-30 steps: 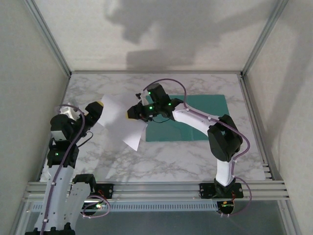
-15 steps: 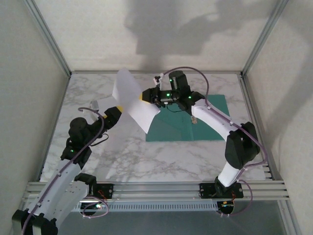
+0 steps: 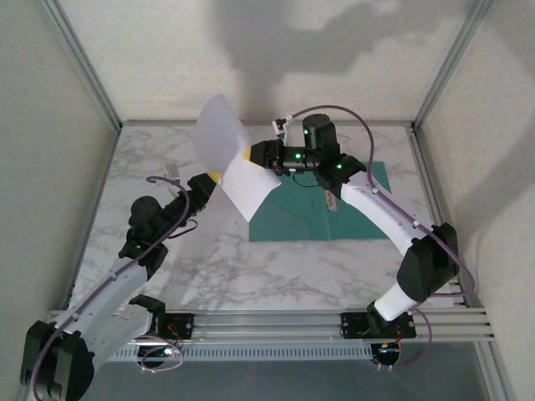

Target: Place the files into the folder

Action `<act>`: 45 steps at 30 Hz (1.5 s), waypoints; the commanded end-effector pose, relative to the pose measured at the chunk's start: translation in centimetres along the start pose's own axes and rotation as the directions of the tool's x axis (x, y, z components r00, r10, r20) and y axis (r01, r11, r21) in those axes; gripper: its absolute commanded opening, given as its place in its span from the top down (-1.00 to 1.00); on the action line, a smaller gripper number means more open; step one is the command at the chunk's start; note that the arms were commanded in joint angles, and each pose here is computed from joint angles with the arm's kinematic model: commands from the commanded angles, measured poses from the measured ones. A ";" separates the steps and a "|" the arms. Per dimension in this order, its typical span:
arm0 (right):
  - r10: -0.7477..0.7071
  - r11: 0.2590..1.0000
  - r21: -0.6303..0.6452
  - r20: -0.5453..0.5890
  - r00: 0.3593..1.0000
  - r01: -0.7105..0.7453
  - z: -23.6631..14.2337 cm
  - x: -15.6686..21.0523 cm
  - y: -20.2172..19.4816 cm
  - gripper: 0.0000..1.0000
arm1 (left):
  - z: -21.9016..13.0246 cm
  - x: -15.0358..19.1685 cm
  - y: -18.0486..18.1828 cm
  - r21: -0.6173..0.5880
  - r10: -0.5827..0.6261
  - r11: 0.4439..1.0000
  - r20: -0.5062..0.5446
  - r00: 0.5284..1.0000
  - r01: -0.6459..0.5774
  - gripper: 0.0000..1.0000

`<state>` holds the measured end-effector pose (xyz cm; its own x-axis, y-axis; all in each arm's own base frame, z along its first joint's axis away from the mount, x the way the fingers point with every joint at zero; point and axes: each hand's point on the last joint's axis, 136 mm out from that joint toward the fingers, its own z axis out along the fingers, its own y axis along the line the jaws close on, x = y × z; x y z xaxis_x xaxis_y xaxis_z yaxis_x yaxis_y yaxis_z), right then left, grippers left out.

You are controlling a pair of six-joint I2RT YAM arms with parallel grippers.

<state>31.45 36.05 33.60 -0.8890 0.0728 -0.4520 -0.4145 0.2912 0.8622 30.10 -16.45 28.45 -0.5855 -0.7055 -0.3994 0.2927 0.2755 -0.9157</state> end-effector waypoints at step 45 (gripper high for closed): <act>-0.040 0.999 -0.036 0.023 0.999 0.041 -0.9 1.4 -0.5 0.15 | 0.6 0.2 -5.0 0.216 -0.091 0.972 -0.039 0.995 0.097 -0.36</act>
<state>31.06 35.73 30.81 -0.9030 0.0860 -0.4209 -0.3816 0.2897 0.8778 29.26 -18.15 32.07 -0.6333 -0.7055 -0.3181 0.3705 0.0845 -0.9250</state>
